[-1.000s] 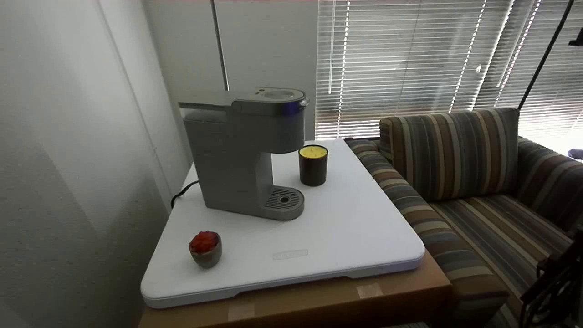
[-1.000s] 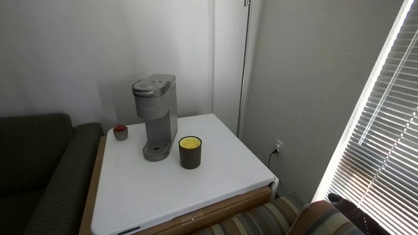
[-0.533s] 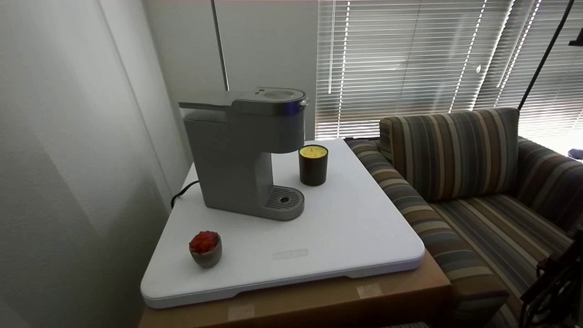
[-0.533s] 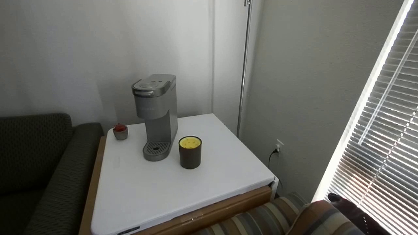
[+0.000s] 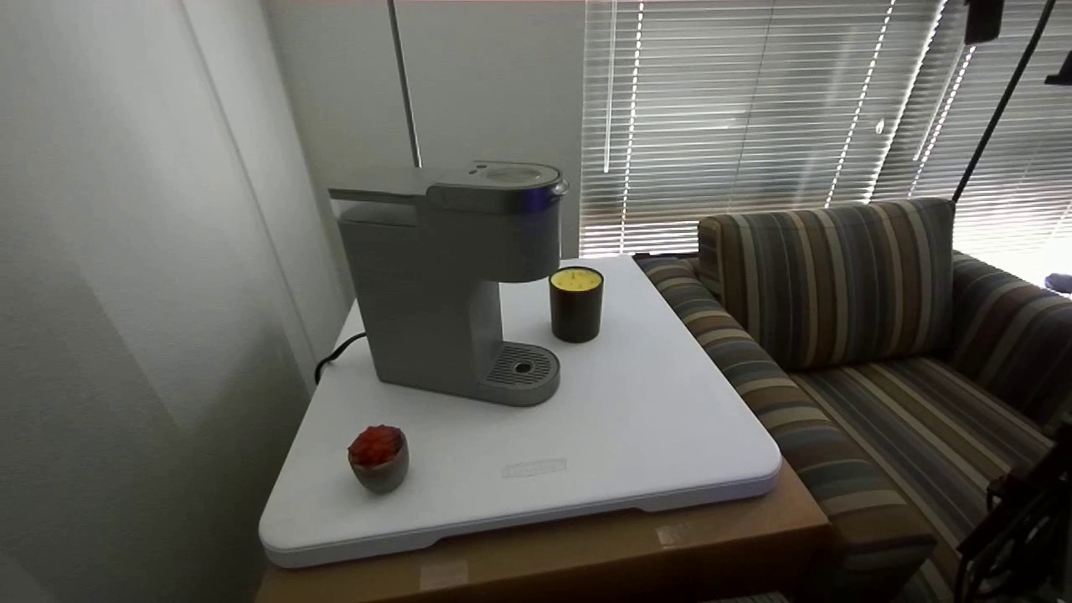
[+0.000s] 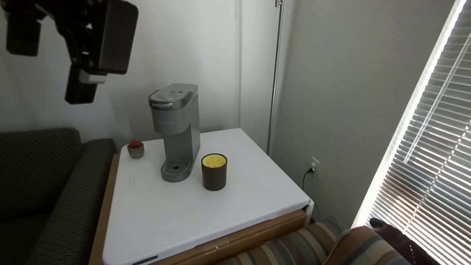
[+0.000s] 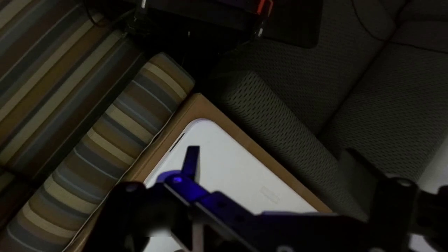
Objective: Open the lid of the coffee machine
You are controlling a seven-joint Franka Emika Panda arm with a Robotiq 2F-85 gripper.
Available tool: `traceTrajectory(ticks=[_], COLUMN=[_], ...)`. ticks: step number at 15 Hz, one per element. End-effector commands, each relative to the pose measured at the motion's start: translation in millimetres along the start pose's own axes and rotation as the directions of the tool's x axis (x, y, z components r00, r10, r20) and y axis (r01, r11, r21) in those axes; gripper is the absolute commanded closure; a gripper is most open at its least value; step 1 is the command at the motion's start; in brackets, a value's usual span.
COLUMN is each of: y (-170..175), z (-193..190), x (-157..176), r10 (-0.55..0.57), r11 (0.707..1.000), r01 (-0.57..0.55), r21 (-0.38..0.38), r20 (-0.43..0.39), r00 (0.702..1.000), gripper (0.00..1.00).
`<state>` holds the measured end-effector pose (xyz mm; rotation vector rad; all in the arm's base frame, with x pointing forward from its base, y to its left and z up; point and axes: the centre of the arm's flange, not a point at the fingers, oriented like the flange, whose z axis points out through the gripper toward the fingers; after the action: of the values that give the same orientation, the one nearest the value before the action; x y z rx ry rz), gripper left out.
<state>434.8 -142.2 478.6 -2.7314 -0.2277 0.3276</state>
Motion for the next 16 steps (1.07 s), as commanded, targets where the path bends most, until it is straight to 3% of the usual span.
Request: traceTrajectory(ticks=[1,6,9,10,11,14,16], y=[-1,-39,-72,-79,-76,-85,-88], z=[-3,30,61,69,64,78,76], x=[-4,78,126,135,109,130,134], r10=[0.0,-0.022,0.006,0.031,-0.007,0.015,0.132], r11=[1.0,0.997,0.996,0.993,0.995,0.992,0.982], r01=[0.0,0.026,-0.004,-0.033,0.009,-0.014,-0.136], r21=[0.0,-0.069,-0.088,-0.118,-0.102,-0.124,-0.131], r20=[-0.008,0.065,0.023,-0.02,0.022,0.005,-0.038], r00=[1.0,0.998,1.0,0.999,1.0,1.0,0.991], gripper=[0.0,0.0,0.0,0.0,0.0,0.0,0.0])
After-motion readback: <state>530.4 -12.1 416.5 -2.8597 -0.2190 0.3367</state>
